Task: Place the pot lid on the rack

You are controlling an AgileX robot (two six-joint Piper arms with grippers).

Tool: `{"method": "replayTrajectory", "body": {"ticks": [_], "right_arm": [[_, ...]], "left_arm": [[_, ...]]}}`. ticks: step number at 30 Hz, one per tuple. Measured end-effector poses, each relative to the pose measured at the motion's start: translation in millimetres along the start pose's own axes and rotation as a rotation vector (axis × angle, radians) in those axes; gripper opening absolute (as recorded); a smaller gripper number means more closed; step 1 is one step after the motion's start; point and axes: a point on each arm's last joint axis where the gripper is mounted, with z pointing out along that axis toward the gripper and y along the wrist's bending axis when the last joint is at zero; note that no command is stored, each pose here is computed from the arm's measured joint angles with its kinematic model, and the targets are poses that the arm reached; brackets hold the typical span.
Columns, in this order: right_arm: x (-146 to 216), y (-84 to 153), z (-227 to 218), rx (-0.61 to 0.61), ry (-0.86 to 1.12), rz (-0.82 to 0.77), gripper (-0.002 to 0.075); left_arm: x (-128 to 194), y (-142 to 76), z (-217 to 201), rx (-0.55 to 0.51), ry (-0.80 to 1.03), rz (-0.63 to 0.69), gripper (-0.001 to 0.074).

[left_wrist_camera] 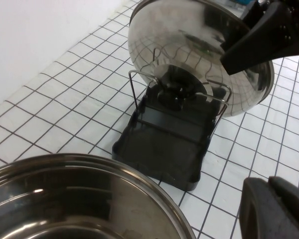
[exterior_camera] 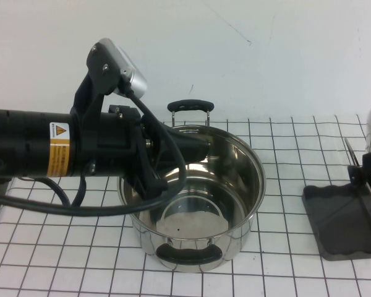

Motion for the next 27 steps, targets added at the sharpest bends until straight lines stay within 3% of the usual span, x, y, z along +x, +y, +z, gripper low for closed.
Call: {"method": "replayTrajectory", "body": {"ticks": [10, 19, 27], "right_arm": [[-6, -1, -14, 0.100, 0.102, -0.072, 0.0314], [-15, 5, -24, 0.084, 0.168, -0.080, 0.0313], [-4, -5, -29, 0.199, 0.296, -0.061, 0.0302]], "left_arm": [[0, 0, 0, 0.003, 0.000, -0.004, -0.0001], [0, -2, 0, 0.023, 0.003, -0.004, -0.0001], [0, 0, 0, -0.002, 0.000, -0.004, -0.0001]]}}
